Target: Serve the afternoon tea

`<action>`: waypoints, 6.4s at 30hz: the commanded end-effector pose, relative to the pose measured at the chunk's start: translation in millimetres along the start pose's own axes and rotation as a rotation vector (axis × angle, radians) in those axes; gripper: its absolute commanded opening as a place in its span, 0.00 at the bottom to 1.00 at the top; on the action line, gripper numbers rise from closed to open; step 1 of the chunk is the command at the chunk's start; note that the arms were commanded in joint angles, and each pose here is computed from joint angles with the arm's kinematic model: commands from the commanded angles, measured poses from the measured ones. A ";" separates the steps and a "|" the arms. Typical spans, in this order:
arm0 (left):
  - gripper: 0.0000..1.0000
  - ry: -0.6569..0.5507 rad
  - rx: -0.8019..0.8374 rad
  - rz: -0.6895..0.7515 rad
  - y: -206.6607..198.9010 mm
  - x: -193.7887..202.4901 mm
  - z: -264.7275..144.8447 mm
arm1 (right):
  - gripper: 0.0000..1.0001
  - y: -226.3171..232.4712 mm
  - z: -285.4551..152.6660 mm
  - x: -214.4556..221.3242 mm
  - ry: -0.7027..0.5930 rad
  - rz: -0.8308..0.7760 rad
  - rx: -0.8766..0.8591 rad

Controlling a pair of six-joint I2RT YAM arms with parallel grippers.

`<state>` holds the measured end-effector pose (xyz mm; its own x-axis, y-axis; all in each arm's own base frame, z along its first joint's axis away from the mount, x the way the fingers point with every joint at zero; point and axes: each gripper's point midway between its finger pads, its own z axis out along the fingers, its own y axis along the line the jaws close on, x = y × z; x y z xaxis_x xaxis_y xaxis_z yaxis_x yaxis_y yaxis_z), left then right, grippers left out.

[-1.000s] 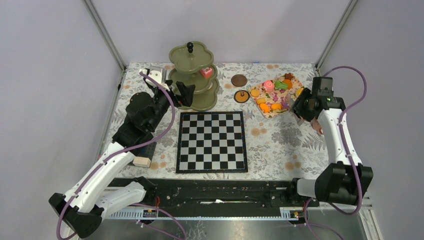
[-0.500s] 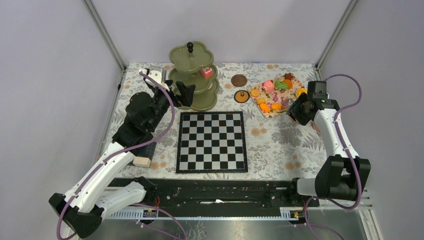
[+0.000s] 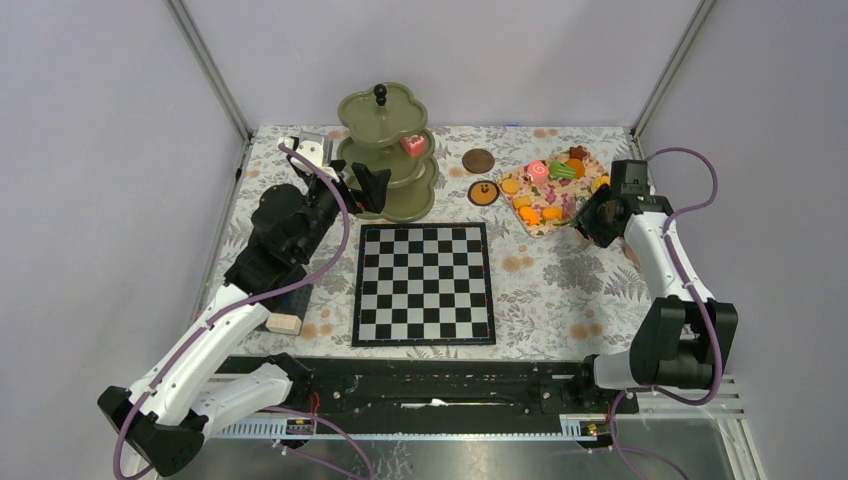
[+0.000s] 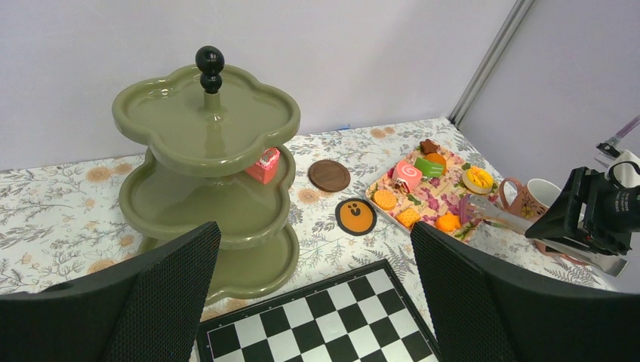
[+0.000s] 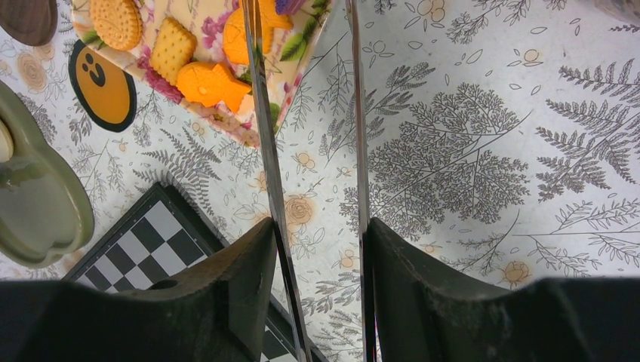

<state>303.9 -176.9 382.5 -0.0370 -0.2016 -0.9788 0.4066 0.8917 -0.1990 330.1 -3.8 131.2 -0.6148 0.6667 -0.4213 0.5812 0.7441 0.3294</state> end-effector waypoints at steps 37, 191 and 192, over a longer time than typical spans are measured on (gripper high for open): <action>0.99 -0.056 0.016 -0.011 -4.4 -16.5 -1.7 | 0.29 10.4 20.1 -26.1 -0.154 -0.258 0.177; 0.99 -0.076 0.014 -0.015 -3.6 -22.5 -6.5 | 0.54 79.3 5.6 -71.0 -0.135 -0.208 -0.179; 0.99 -0.075 0.015 -0.014 -3.8 -22.2 -6.2 | 0.54 81.2 8.5 -69.9 -0.121 -0.208 -0.184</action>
<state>300.9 -172.4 388.0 -0.0186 -0.2090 -0.9777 0.3998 0.8948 -0.1989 397.7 -0.7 153.6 -0.6562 0.5242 -0.5428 0.4221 0.8512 0.3118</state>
